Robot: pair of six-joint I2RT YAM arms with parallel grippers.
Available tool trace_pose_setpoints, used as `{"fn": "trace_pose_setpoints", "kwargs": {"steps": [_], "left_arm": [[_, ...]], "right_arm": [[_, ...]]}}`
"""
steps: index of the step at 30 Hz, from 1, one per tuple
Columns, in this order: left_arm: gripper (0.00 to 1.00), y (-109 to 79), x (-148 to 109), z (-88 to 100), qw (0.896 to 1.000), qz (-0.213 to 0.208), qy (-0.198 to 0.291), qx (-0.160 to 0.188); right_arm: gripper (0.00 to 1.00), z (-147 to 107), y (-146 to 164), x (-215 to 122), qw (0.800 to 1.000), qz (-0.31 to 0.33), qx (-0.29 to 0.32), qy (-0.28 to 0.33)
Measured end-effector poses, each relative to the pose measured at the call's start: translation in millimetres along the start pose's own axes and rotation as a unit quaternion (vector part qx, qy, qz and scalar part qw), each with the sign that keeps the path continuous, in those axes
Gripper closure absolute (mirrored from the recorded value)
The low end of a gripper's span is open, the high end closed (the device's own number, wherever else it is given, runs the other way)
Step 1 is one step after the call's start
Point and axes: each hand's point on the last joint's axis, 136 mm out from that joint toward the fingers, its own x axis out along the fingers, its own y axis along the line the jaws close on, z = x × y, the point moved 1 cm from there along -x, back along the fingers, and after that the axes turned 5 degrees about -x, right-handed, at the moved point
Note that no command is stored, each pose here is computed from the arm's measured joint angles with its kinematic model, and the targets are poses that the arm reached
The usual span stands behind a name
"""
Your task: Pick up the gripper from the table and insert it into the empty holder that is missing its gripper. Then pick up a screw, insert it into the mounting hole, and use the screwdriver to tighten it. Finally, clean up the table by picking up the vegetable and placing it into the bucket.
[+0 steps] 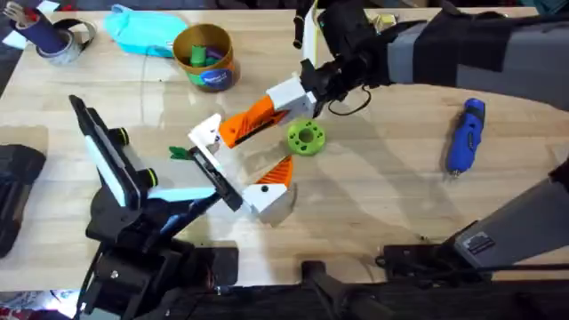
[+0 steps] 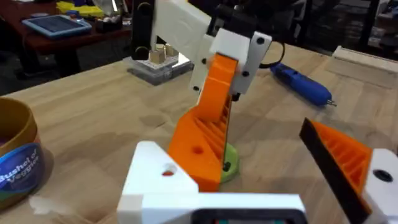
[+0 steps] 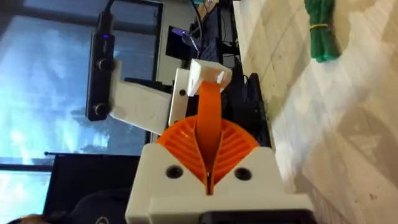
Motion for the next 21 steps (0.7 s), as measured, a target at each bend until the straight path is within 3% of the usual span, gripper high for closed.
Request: {"fn": "trace_pose_setpoints", "kwargs": {"steps": [21], "left_arm": [[0.006,6.5,-0.4,0.8,1.000,0.019,-0.003,-0.014]], "right_arm": [[0.993,19.9,-18.4,14.6,0.996,0.048,0.072,0.020]]}}
